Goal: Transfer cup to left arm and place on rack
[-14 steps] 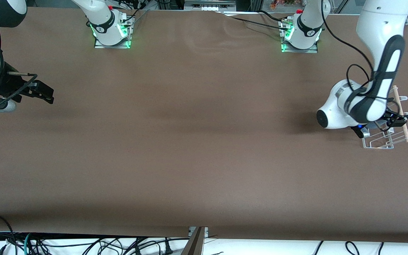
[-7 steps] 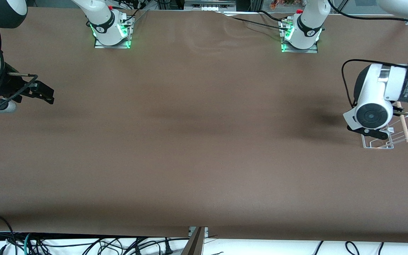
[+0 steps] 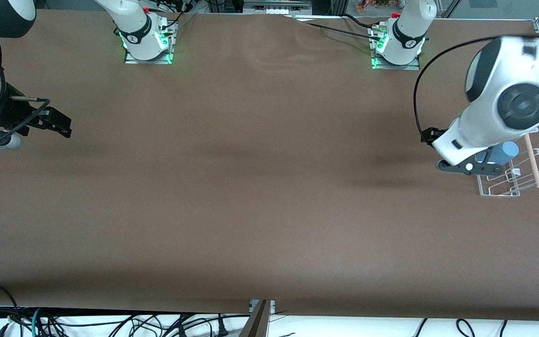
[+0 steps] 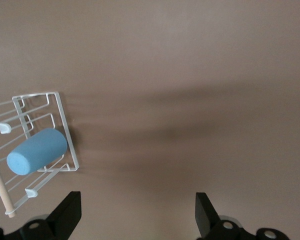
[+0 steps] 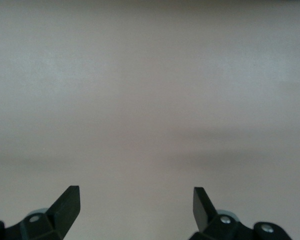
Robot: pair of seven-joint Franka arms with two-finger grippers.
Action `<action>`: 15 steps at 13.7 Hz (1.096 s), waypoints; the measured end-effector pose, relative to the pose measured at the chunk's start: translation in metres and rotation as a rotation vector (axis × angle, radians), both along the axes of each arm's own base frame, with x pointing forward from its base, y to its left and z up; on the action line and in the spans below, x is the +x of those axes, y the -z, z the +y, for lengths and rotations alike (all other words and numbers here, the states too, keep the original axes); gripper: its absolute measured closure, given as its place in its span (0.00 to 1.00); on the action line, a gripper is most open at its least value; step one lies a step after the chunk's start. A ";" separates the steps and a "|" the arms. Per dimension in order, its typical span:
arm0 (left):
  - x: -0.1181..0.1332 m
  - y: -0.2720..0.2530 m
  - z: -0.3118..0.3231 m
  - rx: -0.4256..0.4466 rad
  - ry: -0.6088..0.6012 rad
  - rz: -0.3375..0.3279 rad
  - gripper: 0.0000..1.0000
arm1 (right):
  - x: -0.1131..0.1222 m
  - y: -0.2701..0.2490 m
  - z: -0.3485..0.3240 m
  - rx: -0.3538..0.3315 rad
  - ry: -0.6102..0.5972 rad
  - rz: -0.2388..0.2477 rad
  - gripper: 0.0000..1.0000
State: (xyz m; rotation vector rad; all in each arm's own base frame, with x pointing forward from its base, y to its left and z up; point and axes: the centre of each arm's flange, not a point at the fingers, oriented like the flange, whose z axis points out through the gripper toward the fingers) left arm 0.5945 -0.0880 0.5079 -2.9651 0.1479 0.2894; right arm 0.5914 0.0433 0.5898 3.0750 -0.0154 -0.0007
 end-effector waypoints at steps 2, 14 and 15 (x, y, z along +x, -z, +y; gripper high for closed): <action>0.004 -0.047 0.005 -0.028 -0.015 -0.087 0.00 | 0.000 0.000 0.000 0.000 0.000 0.000 0.00; -0.066 -0.068 0.053 -0.145 -0.060 -0.207 0.00 | 0.000 0.000 -0.001 0.000 0.001 0.000 0.00; -0.066 -0.068 0.055 -0.146 -0.059 -0.206 0.00 | 0.000 0.000 -0.001 0.000 0.001 0.000 0.00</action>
